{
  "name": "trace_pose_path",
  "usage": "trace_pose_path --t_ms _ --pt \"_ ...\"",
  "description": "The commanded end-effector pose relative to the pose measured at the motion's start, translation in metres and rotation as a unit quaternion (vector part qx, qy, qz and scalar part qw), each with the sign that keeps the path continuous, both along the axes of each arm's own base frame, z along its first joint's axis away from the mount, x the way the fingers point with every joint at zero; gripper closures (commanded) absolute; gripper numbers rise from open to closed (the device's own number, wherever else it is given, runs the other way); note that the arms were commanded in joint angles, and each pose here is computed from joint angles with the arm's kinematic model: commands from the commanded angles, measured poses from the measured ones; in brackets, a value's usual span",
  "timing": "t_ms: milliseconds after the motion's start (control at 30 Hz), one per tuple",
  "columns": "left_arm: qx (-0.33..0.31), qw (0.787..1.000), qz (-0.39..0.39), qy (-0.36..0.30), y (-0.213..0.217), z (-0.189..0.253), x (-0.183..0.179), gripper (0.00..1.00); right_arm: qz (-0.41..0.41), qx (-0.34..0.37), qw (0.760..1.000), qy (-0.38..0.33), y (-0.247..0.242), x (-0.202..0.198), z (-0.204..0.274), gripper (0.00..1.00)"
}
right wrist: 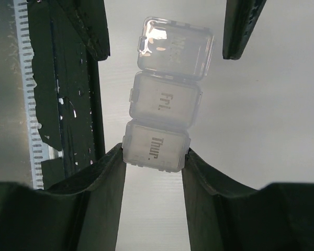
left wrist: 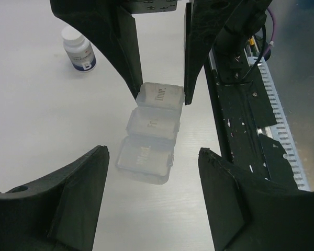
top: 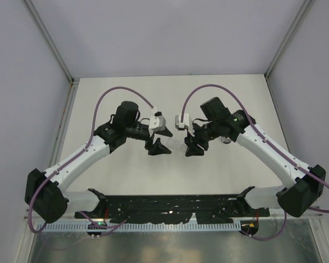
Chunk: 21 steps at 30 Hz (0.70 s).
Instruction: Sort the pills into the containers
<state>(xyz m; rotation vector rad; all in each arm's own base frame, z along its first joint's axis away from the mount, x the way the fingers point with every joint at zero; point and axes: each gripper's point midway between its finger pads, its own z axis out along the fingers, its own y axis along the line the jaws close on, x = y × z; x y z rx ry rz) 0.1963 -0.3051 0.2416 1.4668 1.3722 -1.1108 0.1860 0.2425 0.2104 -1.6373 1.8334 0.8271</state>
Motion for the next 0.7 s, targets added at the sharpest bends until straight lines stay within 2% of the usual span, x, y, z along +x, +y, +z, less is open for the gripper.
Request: trace_pose_path --t_ms 0,167,500,667 --pt "-0.018 1.000 -0.017 -0.018 -0.007 0.017 -0.001 0.30 0.010 0.025 0.999 -0.026 0.005 -0.001 0.021 0.90" --pt "-0.016 1.000 -0.019 -0.015 -0.009 0.015 -0.001 0.39 0.007 0.025 0.999 -0.030 0.005 0.000 0.022 0.90" --pt "-0.010 1.000 -0.029 0.004 -0.010 0.016 -0.004 0.68 -0.005 0.018 0.999 -0.039 0.003 0.003 0.018 0.91" --pt "-0.010 0.999 -0.034 0.022 -0.011 0.019 -0.008 0.70 -0.023 0.007 0.998 -0.058 0.002 0.011 0.017 0.93"
